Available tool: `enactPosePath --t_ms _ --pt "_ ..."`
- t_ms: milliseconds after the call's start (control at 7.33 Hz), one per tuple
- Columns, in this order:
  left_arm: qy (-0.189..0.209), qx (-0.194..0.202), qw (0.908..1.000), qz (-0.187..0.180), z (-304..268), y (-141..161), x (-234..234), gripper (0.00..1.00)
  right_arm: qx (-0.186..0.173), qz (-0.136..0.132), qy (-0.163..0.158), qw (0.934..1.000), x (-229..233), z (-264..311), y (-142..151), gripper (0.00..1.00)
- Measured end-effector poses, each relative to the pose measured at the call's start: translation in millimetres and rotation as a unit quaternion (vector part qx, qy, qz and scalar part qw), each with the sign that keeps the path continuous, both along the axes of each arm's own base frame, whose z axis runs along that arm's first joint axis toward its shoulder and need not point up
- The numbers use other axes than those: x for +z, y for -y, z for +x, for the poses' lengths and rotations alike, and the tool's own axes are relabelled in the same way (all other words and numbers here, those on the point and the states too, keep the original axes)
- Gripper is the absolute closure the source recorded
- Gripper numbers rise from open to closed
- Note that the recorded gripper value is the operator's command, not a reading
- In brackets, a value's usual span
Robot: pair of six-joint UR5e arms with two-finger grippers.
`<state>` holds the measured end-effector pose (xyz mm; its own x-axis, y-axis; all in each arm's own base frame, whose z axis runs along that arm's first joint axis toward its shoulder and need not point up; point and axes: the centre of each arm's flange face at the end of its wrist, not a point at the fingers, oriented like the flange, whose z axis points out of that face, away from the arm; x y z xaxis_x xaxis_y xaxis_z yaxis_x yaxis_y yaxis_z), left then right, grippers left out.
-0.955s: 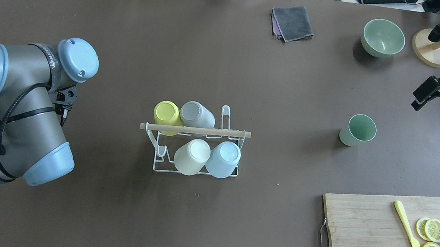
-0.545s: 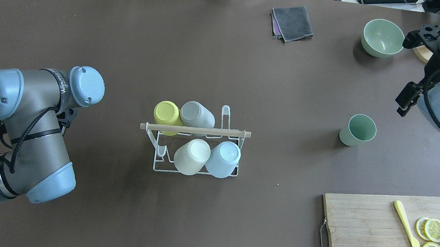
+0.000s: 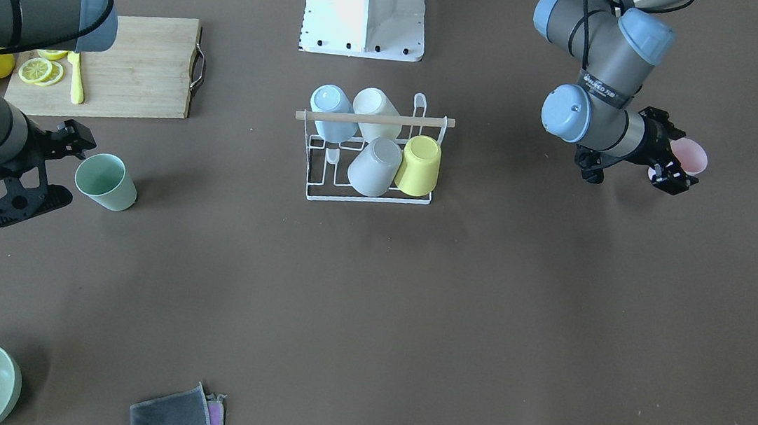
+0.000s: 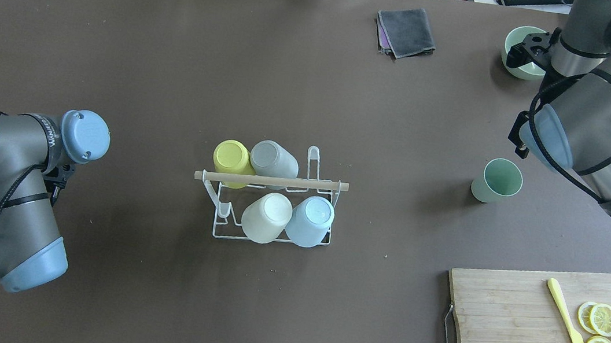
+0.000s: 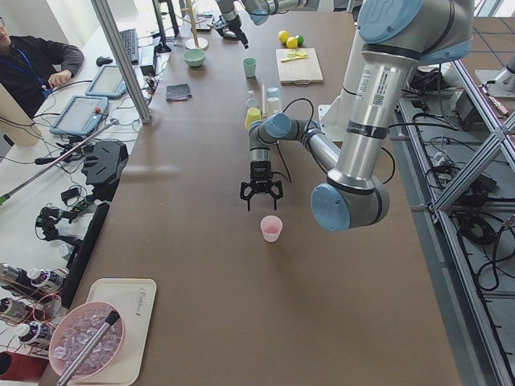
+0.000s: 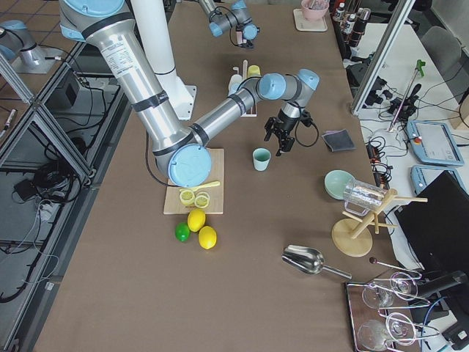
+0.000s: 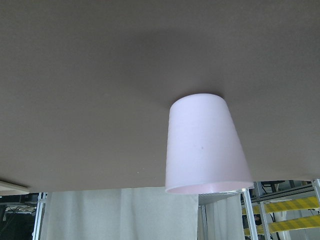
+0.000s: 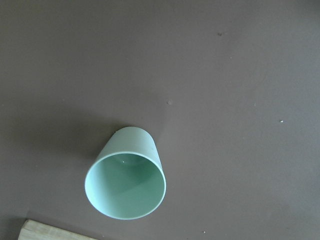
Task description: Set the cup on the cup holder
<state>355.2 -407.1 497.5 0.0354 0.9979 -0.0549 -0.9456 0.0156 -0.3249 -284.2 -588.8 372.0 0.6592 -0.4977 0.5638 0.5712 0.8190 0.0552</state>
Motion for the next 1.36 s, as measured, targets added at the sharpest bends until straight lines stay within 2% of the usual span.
enactPosePath --t_ms 273,545,955,1364 --pt "-0.013 -0.006 0.9998 0.010 2.0 0.3 1.4 0.01 -0.021 -0.008 -0.020 0.9996 -12.3 -37.2 40.0 0.00" --pt "-0.022 -0.008 0.9997 0.010 2.3 -1.3 -6.2 0.01 -0.047 -0.015 -0.043 0.9978 -14.9 -73.1 54.7 0.00" --pt "-0.025 -0.008 0.9996 -0.006 10.1 -11.2 -1.3 0.01 -0.097 -0.022 -0.061 0.9932 -10.9 -91.0 62.6 0.00" --pt "-0.031 0.004 0.9993 -0.021 30.8 -32.6 3.3 0.01 -0.141 -0.044 -0.087 0.9852 -8.4 -128.7 49.1 0.00"
